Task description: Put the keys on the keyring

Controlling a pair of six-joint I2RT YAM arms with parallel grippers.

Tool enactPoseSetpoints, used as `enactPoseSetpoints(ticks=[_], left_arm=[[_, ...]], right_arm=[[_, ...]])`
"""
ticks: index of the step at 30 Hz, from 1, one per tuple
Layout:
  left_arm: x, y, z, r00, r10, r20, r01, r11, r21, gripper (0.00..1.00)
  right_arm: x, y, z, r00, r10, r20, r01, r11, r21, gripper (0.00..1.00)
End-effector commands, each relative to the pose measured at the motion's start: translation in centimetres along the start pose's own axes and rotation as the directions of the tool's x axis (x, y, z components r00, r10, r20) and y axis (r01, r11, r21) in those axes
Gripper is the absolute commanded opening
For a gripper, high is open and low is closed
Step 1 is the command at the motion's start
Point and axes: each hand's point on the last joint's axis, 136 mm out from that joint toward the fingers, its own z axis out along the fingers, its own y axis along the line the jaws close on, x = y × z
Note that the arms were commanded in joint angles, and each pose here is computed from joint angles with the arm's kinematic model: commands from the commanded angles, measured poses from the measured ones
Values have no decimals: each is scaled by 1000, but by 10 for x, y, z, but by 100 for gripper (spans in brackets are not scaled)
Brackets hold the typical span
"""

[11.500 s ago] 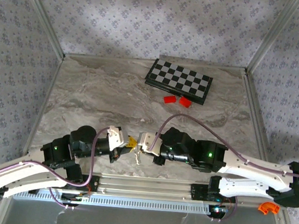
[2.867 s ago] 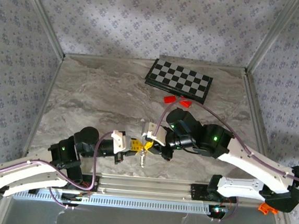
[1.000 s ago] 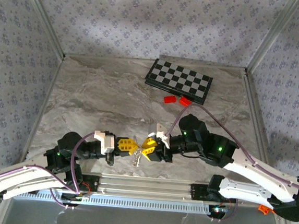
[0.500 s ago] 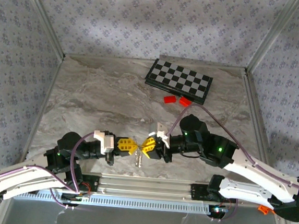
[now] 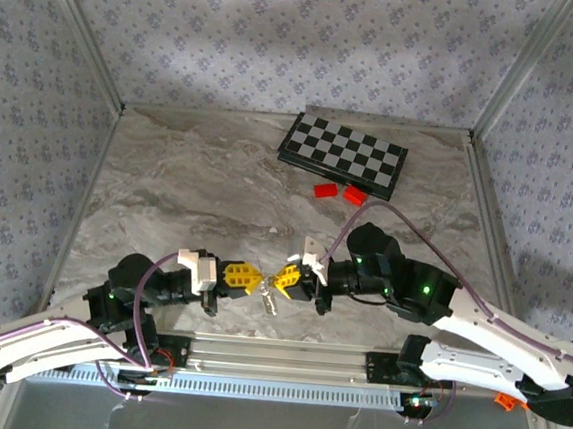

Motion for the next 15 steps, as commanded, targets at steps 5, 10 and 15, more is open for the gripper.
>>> enactPoseSetpoints(ticks=[5,10,15], left_arm=[[-24,-4,-3,996,7,84,-9,1000,18,0],[-21,-2,-3,997,9,77,-10,1000,8,0],[-19,-3,-3,998,9,68,-10,1000,11,0]], right_arm=[[13,-7,3,998,-6,-70,10,998,54,3],[5,-3,-6,998,-35,-50,38,997,68,25],[-12,0,-25,997,-75,23,72,992,102,45]])
